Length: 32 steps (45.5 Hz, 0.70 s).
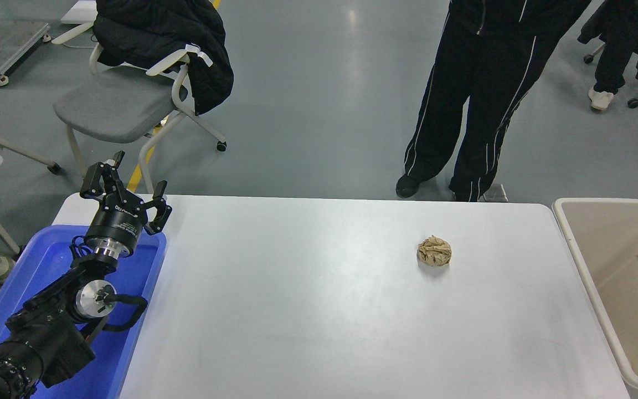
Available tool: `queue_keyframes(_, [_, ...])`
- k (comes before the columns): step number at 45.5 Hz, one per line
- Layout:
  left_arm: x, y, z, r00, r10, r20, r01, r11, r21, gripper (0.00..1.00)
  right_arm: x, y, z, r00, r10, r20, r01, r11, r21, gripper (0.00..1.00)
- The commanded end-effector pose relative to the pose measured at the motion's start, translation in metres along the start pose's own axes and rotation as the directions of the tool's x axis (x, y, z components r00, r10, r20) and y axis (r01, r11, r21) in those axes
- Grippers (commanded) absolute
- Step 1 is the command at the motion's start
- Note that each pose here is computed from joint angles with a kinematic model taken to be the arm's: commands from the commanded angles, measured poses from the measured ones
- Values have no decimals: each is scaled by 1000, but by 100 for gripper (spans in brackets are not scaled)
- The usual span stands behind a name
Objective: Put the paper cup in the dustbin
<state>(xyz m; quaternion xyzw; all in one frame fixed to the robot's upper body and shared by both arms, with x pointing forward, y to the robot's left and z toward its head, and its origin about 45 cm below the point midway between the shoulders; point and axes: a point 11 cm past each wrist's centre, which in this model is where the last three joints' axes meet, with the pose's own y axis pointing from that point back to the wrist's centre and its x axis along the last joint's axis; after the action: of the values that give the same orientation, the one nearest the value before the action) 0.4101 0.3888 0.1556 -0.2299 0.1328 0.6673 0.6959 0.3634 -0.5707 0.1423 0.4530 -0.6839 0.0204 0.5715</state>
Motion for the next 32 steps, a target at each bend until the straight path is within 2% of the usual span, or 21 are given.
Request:
queue_keyframes(1, [0,0,0,1000,0,0,0,1000,0,100,54,4,-61,977,71,198,-92,991,97,99])
queue_keyframes(6, [0,0,0,1000,1,1,-1,1000,0,100,71,8,-85,910,49,411,-113,985,134,99])
queue_keyframes(10, [0,0,0,1000,1,1,-1,1000,0,100,86,15,-112,855,10,518,-124,975,185,99])
queue_keyframes(20, [0,0,0,1000,0,0,0,1000,0,100,98,37,-174,773,-169,612,-87,927,365,99])
queue_keyframes(28, [0,0,0,1000,1,1,-1,1000,0,100,108,71,-225,578,-398,712,-94,835,543,99])
queue_keyframes(32, [0,0,0,1000,1,1,-1,1000,0,100,102,80,-231,509,-471,720,-103,797,595,99])
